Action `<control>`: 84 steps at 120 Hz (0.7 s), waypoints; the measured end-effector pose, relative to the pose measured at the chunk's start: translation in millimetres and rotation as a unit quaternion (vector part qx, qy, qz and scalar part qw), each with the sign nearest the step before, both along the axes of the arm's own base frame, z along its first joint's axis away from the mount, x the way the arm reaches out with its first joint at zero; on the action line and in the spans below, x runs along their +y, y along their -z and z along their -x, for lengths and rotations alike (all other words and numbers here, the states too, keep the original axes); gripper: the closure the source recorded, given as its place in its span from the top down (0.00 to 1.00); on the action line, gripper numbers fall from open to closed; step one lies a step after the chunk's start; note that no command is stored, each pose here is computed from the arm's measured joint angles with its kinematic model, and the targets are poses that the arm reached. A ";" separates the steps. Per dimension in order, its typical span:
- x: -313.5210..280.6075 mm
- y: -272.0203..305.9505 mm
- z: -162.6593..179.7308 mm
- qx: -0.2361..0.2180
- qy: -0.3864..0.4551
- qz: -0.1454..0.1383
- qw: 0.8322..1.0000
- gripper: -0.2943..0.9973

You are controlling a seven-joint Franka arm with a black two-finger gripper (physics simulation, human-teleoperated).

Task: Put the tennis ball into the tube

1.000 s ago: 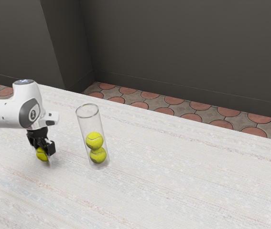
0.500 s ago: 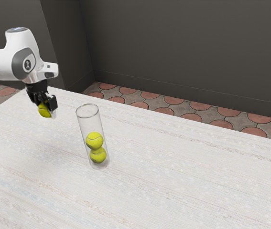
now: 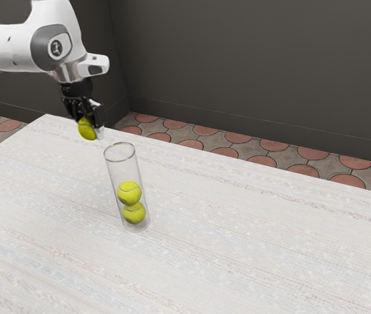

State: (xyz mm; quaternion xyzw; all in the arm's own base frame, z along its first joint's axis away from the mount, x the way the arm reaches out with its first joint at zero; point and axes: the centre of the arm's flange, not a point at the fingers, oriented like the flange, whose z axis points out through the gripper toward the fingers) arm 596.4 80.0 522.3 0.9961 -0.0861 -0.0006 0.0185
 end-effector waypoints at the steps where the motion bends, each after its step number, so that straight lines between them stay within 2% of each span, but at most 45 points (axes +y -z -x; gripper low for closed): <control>1: -1.7 0.0 -0.1 0.001 0.001 0.000 1.000 0.48; 43: -59.3 -27.0 5.2 -0.008 0.010 -0.016 1.000 0.49; 84: -79.6 1.4 2.9 0.013 -0.011 -0.030 0.999 0.48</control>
